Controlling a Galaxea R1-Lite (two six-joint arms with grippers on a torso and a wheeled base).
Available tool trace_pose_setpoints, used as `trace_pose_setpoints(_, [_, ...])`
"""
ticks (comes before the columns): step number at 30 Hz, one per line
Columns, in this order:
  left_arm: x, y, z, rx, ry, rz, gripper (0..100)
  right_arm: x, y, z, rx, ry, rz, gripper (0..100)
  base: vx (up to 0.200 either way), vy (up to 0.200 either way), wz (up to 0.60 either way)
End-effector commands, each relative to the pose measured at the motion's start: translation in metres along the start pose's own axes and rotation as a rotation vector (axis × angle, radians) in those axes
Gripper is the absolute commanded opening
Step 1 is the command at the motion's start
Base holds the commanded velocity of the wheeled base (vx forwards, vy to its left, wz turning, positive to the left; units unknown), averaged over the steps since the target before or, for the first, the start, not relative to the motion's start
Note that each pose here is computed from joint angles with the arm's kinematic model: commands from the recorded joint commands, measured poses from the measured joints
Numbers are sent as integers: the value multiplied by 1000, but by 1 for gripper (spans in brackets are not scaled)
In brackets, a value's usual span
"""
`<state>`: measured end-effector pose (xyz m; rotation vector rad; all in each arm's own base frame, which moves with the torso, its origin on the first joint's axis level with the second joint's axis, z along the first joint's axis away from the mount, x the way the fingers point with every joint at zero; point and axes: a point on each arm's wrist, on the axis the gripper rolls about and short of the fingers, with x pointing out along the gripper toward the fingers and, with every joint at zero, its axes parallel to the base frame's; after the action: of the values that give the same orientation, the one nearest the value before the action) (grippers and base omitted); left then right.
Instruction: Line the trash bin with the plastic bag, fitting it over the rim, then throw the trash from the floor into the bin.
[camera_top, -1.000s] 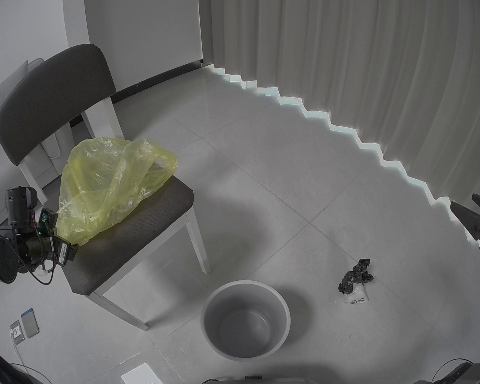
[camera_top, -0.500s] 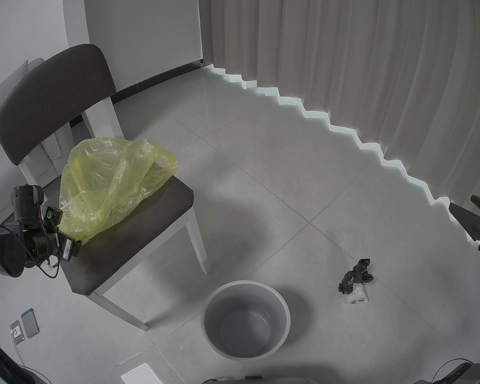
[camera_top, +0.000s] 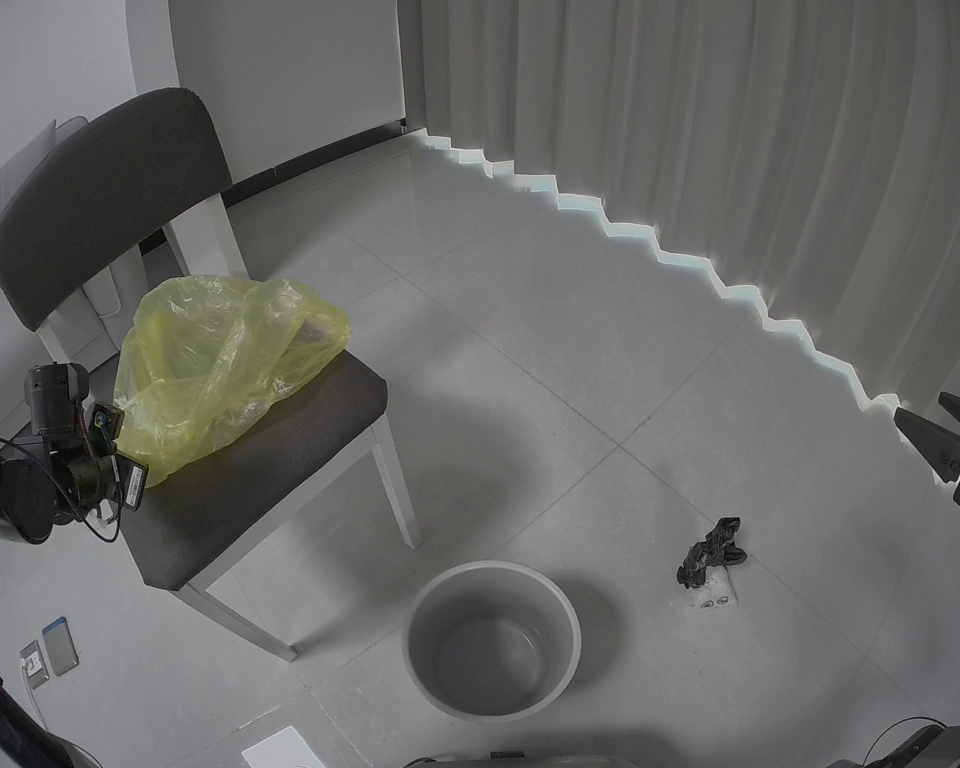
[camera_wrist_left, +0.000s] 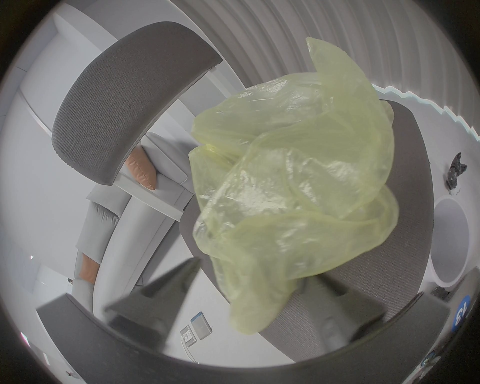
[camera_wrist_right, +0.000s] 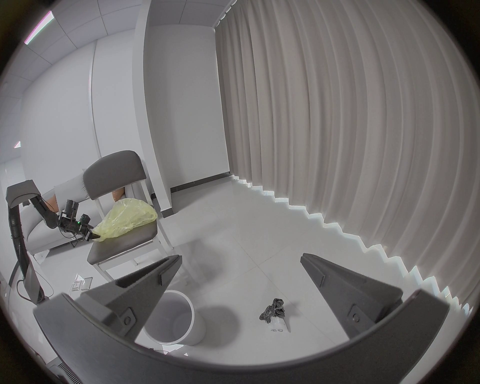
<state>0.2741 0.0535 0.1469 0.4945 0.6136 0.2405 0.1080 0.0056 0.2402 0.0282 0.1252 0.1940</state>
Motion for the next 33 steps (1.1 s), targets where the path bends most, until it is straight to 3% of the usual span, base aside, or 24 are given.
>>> trace_pose_setpoints(1, [0, 0, 0, -4, 1, 0, 0, 0, 0, 0, 0, 1, 1, 100, 0, 0, 0])
trace_pose_setpoints(10, [-9, 4, 5, -49, -50, 8, 0, 1, 0, -1, -1, 4, 1, 100, 0, 0, 0])
trace_pose_setpoints(15, [-47, 7, 29, -74, -248, -16, 0, 0, 0, -1, -6, 4, 4, 100, 0, 0, 0])
trace_pose_setpoints(16, [-47, 7, 29, -74, -248, -16, 0, 0, 0, -1, -6, 4, 4, 100, 0, 0, 0])
trace_pose_setpoints(20, [-97, 13, 59, -64, -461, -76, 0, 0, 2, -4, -9, 10, 18, 100, 0, 0, 0])
trace_pose_setpoints(21, [-97, 13, 59, -64, -461, -76, 0, 0, 2, -4, -9, 10, 18, 100, 0, 0, 0])
trace_pose_setpoints(23, [-133, 17, 79, -49, -569, -140, 0, -2, 4, -8, -11, 17, 40, 100, 0, 0, 0])
trace_pose_setpoints(25, [-150, 18, 88, -38, -612, -183, 0, -3, 8, -10, -12, 18, 74, 100, 0, 0, 0])
trace_pose_setpoints(28, [-190, 14, 108, -28, -717, -309, 0, -3, 18, -9, -20, 15, 176, 100, 0, 0, 0])
trace_pose_setpoints(33, [-217, 3, 121, 9, -808, -443, 0, 1, 32, -1, -35, 16, 292, 100, 0, 0, 0])
